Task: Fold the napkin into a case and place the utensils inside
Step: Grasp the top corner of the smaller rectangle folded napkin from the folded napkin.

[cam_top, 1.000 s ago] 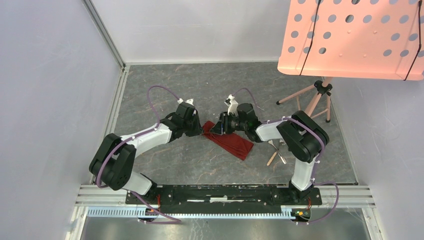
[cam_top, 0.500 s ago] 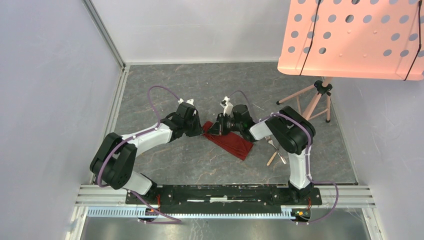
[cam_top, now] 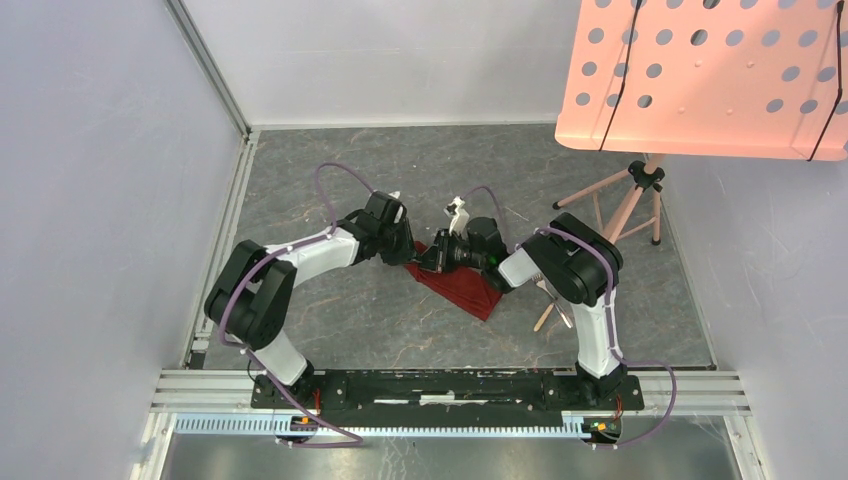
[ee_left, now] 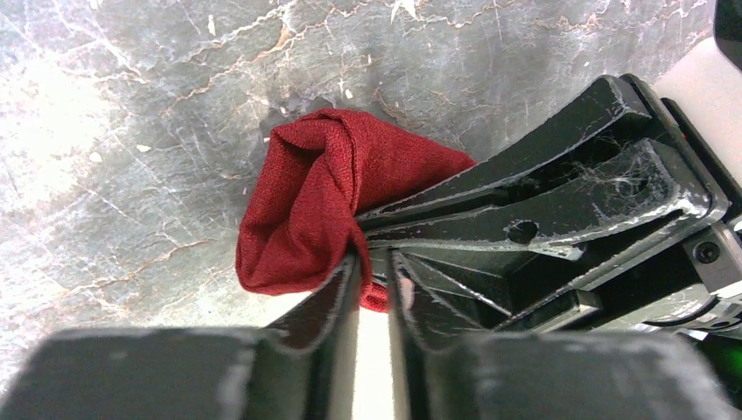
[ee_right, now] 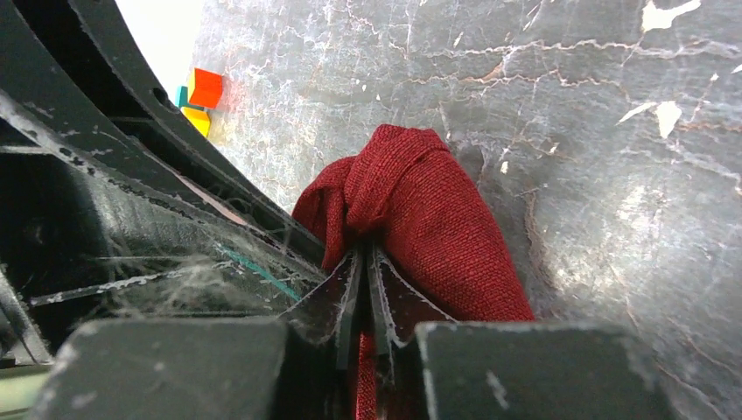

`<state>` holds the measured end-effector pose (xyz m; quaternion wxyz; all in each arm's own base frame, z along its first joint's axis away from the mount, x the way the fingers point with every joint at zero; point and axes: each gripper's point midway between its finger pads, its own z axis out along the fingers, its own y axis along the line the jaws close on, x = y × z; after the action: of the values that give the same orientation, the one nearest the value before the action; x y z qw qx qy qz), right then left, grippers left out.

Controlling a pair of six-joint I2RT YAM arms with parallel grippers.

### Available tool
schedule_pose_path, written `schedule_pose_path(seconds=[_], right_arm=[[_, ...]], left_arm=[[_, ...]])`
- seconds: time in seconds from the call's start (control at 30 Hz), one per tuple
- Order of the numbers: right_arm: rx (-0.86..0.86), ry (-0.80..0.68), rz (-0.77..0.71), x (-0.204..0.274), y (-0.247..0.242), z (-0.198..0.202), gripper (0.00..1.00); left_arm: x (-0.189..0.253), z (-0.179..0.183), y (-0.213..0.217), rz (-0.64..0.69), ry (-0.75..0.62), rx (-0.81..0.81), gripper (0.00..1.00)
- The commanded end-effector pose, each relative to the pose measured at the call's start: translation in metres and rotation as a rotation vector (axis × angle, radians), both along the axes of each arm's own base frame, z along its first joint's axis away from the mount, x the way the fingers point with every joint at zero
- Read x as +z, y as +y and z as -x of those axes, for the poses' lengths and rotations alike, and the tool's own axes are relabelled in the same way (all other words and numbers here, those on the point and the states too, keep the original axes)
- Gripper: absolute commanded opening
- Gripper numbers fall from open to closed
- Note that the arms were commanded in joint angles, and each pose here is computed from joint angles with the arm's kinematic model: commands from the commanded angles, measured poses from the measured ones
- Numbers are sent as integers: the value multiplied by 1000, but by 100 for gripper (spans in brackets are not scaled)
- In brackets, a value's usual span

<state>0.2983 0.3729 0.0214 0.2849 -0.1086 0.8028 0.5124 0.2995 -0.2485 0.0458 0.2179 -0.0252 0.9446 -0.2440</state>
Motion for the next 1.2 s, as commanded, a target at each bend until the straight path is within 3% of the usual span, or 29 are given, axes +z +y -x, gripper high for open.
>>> schedule_pose_path(seconds=[0.0, 0.1, 0.43, 0.57, 0.7, 0.83, 1.17], right_arm=[[79, 10, 28, 6, 2, 18, 15], [78, -5, 19, 17, -1, 17, 18], [78, -62, 18, 38, -13, 10, 18], [73, -50, 10, 34, -16, 9, 24], [78, -32, 16, 24, -15, 8, 17], [82, -3, 27, 10, -14, 13, 8], [86, 38, 38, -19, -10, 31, 1]], left_arm=[[0, -9, -2, 13, -48, -5, 30], [10, -8, 1, 13, -83, -12, 36], [40, 7, 12, 31, -146, -21, 41], [38, 11, 17, 38, -145, 13, 42], [33, 11, 29, 40, -136, 76, 24], [26, 8, 26, 53, -115, 77, 15], [20, -14, 0, 108, -117, 40, 14]])
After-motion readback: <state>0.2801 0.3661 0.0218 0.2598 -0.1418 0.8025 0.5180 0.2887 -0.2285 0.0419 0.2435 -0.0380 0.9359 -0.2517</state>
